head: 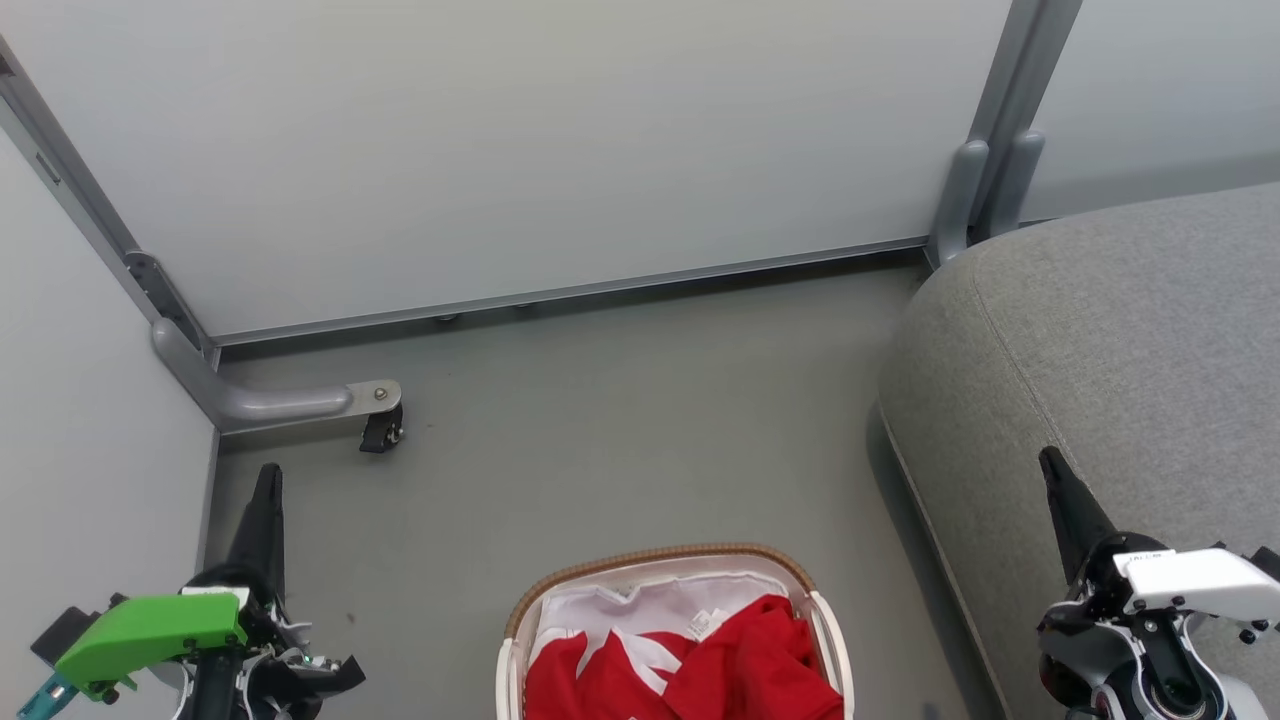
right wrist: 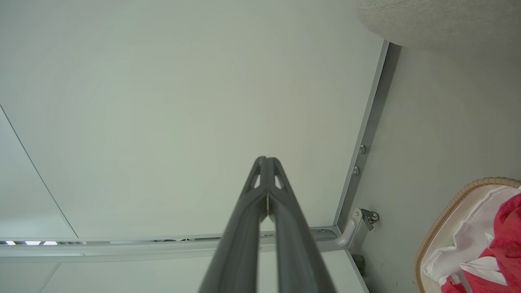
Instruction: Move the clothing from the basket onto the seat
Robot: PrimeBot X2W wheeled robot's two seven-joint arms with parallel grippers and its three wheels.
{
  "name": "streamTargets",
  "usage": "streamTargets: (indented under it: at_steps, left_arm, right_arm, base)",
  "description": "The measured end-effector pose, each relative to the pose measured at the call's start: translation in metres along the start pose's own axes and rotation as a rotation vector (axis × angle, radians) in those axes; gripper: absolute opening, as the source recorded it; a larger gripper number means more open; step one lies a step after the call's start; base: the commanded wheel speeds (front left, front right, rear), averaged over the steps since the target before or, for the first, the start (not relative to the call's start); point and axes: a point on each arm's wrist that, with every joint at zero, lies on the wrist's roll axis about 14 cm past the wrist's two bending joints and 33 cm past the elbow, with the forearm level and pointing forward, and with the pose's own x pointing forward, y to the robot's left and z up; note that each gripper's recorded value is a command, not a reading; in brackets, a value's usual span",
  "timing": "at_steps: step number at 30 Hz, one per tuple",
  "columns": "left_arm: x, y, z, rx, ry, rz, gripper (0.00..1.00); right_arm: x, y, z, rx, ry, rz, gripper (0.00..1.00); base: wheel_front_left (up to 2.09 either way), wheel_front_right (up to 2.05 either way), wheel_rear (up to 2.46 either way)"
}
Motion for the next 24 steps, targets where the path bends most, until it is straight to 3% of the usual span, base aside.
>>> streamTargets:
  at_steps: [1,8,24]
  left_arm:
    - [0.000,0.002,0.000,-0.001,0.000,0.005,1.00]
    - [-0.016,0.037,-0.004,-0.014,0.003,0.111,1.00]
    - [-0.015,0.028,-0.016,0.098,0.005,0.084,1.00]
  right_arm:
    - [-0.001,-0.002,0.000,0.002,0.000,-0.006,1.00]
    - [-0.015,-0.035,-0.006,0.024,0.001,-0.103,1.00]
    - [-0.015,-0.038,-0.004,-0.110,-0.032,-0.117,1.00]
  base:
    - [0.00,0.00,0.00]
    - [0.00,0.00,0.00]
    - [0.00,0.00,0.00]
